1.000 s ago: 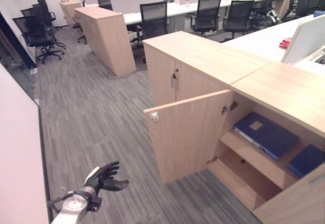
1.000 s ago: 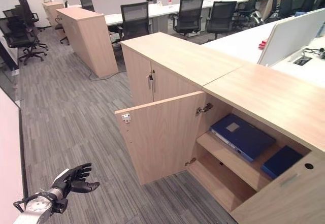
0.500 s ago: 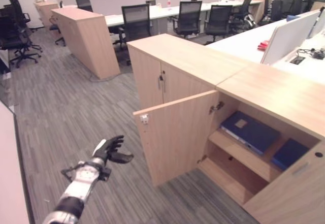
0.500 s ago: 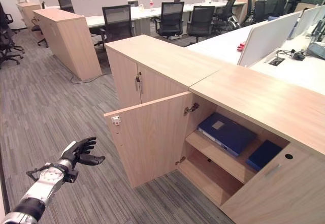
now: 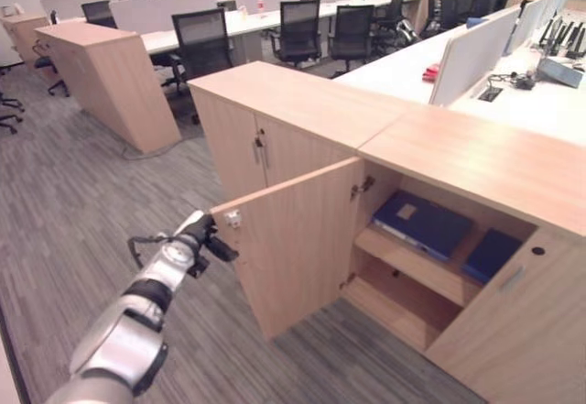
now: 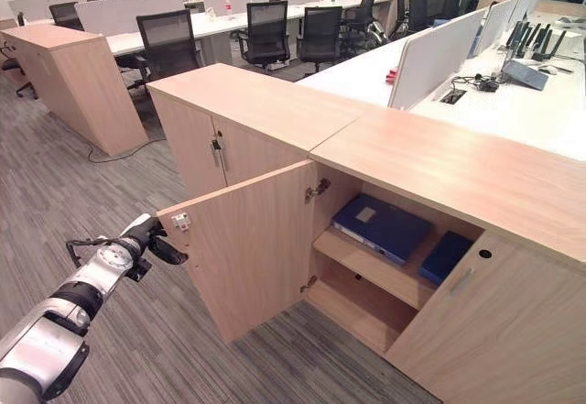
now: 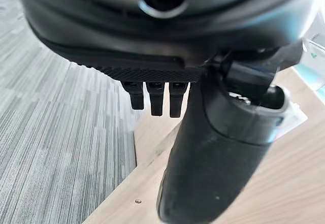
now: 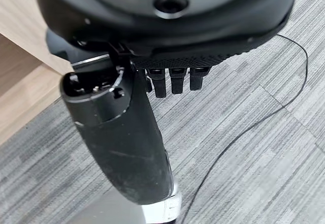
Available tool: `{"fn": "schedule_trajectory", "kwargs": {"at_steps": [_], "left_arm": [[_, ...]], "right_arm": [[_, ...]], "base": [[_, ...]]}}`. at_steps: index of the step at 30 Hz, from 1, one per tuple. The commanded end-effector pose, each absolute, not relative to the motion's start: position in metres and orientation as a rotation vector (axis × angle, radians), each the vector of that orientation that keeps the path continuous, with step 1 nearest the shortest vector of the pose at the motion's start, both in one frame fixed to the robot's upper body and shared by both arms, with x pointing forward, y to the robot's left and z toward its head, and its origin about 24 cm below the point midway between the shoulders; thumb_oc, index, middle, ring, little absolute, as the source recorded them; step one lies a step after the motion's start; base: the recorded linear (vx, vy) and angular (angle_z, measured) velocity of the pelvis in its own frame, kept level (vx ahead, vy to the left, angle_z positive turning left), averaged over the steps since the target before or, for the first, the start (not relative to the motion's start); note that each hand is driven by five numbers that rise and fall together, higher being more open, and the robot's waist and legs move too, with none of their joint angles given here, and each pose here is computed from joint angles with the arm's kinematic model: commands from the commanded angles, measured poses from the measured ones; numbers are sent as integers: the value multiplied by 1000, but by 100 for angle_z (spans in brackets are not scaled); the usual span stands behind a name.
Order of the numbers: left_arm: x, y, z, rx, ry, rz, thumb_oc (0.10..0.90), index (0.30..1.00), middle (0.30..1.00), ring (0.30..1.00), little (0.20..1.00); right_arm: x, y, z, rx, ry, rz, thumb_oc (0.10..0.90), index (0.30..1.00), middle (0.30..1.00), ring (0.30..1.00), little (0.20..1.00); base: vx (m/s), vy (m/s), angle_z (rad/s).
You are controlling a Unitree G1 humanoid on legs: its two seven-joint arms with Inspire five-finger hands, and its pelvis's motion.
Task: Put the empty folder in the office cabinet
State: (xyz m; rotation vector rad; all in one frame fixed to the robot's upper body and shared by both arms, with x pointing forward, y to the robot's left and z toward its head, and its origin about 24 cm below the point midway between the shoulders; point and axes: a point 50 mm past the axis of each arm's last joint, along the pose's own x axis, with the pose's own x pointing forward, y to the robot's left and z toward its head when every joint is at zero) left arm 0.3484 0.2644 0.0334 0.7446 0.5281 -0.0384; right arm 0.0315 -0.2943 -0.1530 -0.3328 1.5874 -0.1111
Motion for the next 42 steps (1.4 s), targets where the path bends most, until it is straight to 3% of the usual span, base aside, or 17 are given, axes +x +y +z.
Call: {"fn": "schedule_trajectory", "kwargs": {"at_steps": [1, 8, 13, 19, 26, 36, 42], "left_arm": [[406, 208, 131, 716, 152, -79, 800, 900, 900, 900, 900], [395, 124, 134, 665, -51, -354, 800, 900, 900, 900, 900], [330, 78, 101, 268, -111, -648, 800, 900, 900, 900, 900], [253, 48, 54, -225, 103, -880, 800, 900, 900, 900, 900], [210, 9, 92, -507, 133, -1215, 800, 900, 900, 900, 900], [212, 3, 87, -534, 139, -1182, 800, 900, 900, 900, 900], [224, 37, 74, -459, 120, -1000, 800, 900, 900, 900, 900]], "right_arm": [[36, -316, -143, -420, 1607, -152, 800, 900, 900, 900, 900], [39, -309, -146, -396, 1582, -150, 800, 900, 900, 900, 900], [32, -296, -152, -366, 1594, -119, 800, 900, 900, 900, 900], [35, -284, -157, -401, 1600, -33, 800, 900, 900, 900, 900], [57, -269, -160, -526, 1543, 98, 800, 900, 900, 900, 900], [63, -269, -159, -533, 1489, 80, 800, 900, 900, 900, 900], [66, -270, -158, -510, 1476, 48, 800, 900, 900, 900, 900]], "base": [[0, 0, 0], [-13, -2, 2], [-36, -4, 7], [-10, 0, -5], [-47, -8, -8], [-25, 10, -14], [17, -133, -100]]}}
